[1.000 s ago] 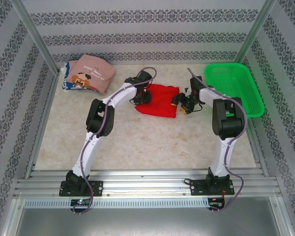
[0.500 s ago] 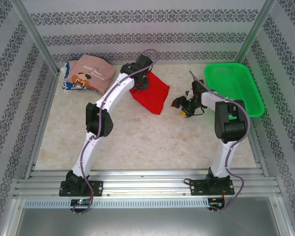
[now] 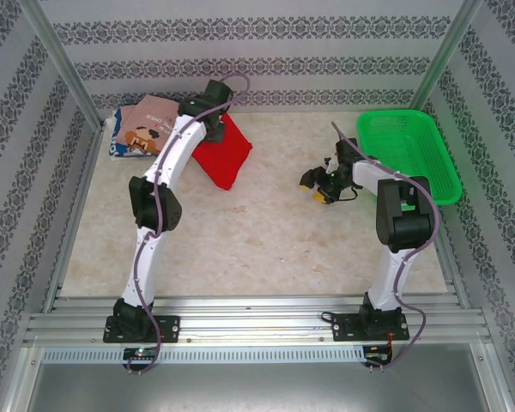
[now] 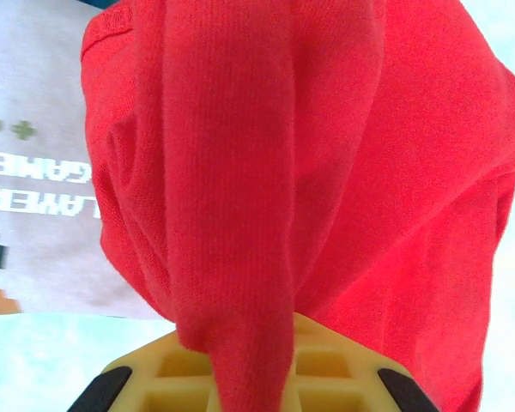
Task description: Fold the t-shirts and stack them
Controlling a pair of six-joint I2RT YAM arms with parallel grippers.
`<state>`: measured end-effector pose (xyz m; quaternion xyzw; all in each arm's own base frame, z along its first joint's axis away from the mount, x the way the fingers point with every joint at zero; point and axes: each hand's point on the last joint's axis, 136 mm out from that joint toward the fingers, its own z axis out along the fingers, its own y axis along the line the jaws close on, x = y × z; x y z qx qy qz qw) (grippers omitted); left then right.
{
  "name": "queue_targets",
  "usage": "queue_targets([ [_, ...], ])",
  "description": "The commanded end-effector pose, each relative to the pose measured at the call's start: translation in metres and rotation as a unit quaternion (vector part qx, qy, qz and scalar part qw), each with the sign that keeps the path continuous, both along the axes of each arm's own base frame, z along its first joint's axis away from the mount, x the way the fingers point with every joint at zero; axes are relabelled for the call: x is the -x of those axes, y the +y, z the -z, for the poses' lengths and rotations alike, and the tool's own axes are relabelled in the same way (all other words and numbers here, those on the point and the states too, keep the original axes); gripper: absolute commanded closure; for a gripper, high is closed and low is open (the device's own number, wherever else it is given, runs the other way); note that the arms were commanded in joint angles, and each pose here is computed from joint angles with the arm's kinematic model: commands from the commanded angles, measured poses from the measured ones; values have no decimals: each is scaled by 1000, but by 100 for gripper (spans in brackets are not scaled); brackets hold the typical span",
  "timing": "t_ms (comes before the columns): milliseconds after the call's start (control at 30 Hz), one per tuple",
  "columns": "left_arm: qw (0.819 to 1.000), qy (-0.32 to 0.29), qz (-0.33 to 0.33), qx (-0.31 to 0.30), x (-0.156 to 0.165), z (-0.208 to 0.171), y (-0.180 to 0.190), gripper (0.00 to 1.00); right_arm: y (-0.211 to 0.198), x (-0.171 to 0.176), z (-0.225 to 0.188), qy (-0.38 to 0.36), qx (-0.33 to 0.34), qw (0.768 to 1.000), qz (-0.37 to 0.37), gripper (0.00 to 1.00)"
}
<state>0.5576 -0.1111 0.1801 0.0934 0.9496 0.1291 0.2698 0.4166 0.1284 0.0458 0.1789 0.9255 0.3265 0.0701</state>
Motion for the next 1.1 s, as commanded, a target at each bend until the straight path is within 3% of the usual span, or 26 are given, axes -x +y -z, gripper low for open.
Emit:
queue_targets([
  [0,997,-75,15,-15,-14,-59,21,97,8,3,-10,-9,-1,1000,-12,38],
  [400,994,-108,8,-31,-51,-56,66,96,19,-10,-23,-14,-10,999,-31,38],
  [1067,991,-124,-59,-13,-54,-67,169,96,30,-19,-11,10,-12,999,-49,39],
])
